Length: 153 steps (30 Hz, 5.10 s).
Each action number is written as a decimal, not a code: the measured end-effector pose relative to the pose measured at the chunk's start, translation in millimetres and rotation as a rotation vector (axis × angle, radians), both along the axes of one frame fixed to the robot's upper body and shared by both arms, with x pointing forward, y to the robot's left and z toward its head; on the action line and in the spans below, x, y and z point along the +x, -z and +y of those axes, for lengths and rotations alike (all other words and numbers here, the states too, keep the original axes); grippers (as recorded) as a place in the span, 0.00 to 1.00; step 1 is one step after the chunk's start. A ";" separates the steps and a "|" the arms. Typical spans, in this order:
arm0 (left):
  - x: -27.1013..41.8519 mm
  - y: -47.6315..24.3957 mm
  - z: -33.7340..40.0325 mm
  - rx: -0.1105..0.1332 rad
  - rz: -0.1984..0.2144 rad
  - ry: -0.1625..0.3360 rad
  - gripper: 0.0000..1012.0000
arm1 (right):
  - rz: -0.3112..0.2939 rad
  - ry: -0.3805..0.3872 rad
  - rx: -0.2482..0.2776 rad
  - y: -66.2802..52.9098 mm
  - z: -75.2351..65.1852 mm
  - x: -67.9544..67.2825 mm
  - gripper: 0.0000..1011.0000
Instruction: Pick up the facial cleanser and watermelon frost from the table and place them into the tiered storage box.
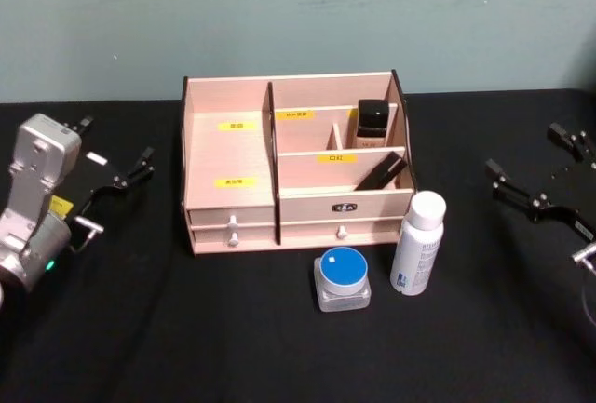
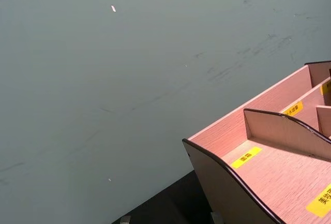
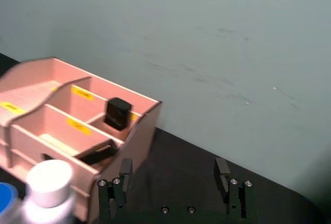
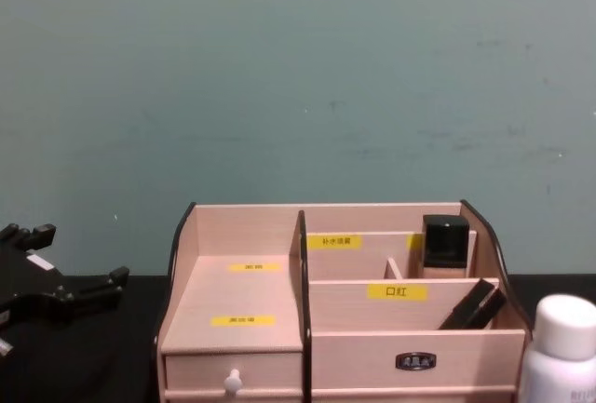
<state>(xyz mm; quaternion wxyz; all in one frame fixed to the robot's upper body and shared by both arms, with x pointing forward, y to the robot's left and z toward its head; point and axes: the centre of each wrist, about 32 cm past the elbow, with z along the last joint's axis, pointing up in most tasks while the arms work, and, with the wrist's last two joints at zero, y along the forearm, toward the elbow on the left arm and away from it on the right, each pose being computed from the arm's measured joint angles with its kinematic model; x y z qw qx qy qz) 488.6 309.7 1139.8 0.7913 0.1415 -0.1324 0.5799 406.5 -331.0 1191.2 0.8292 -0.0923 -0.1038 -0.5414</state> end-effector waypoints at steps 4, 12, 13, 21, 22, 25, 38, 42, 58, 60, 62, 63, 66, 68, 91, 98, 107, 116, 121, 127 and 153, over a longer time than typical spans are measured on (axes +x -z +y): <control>0.0 0.0 0.0 0.000 0.000 0.000 0.99 | 0.011 -0.042 0.024 -4.4 1.7 -12.0 0.99; 0.0 0.0 0.0 0.000 0.000 0.000 0.99 | 0.065 -0.132 0.105 -14.5 1.6 -35.5 0.99; 0.0 0.0 0.0 0.000 0.000 0.000 0.99 | 0.074 -0.141 0.113 -15.2 1.4 -37.4 0.99; 0.0 0.0 0.0 0.000 0.000 0.000 0.99 | 0.159 -0.195 0.171 -18.5 2.6 -47.4 0.99; 0.0 0.0 0.0 0.000 0.000 0.000 0.99 | 0.159 -0.195 0.171 -18.5 2.6 -47.4 0.99; 0.0 0.0 0.0 0.000 0.000 0.000 0.99 | 0.190 -0.207 0.178 -17.4 4.1 -47.6 0.99; 0.0 0.0 0.0 0.000 0.000 0.000 0.99 | 0.252 -0.237 0.171 -5.4 13.5 -46.6 0.99; 0.0 0.0 0.0 0.000 0.000 0.000 0.99 | 0.264 -0.232 0.151 0.3 15.4 -45.2 0.99; 0.0 0.0 0.0 0.000 0.000 0.000 0.99 | 0.334 -0.235 0.161 25.9 16.4 -33.0 0.99; 0.0 0.0 0.0 0.000 0.000 0.000 0.99 | 0.343 -0.238 0.163 29.4 16.9 -31.2 0.99; 0.0 0.0 0.0 0.000 0.000 0.000 0.99 | 0.352 -0.239 0.165 33.2 17.5 -29.1 0.99; 0.0 0.0 0.0 0.000 0.000 0.000 0.99 | 0.355 -0.240 0.165 34.3 17.8 -28.5 0.99; 0.0 0.0 0.0 0.000 0.000 0.000 0.99 | 0.363 -0.242 0.167 38.1 19.0 -25.9 0.99; 0.0 0.0 0.0 0.000 0.000 0.000 0.99 | 0.366 -0.245 0.166 39.3 19.7 -24.3 0.99; 0.0 0.0 0.0 0.000 0.000 0.000 0.99 | 0.355 -0.258 0.150 49.0 33.6 8.2 0.99; 0.0 0.0 0.0 0.000 0.000 0.000 0.99 | 0.355 -0.256 0.153 52.8 37.2 18.4 0.99; 0.0 0.0 0.0 0.000 0.000 0.000 0.99 | 0.352 -0.265 0.156 54.7 42.4 24.6 0.99; 0.0 0.0 0.0 0.000 0.000 0.000 0.99 | 0.345 -0.275 0.150 55.1 45.2 25.9 0.99; 0.0 0.0 0.0 0.000 0.000 0.000 0.99 | 0.344 -0.273 0.149 54.9 44.9 26.0 0.93; 0.0 0.0 0.0 0.000 0.000 0.000 0.99 | 0.344 -0.272 0.150 54.9 44.6 25.9 0.81; 0.0 0.0 0.0 0.000 0.000 0.000 0.99 | 0.314 -0.270 0.152 50.7 42.5 22.8 0.60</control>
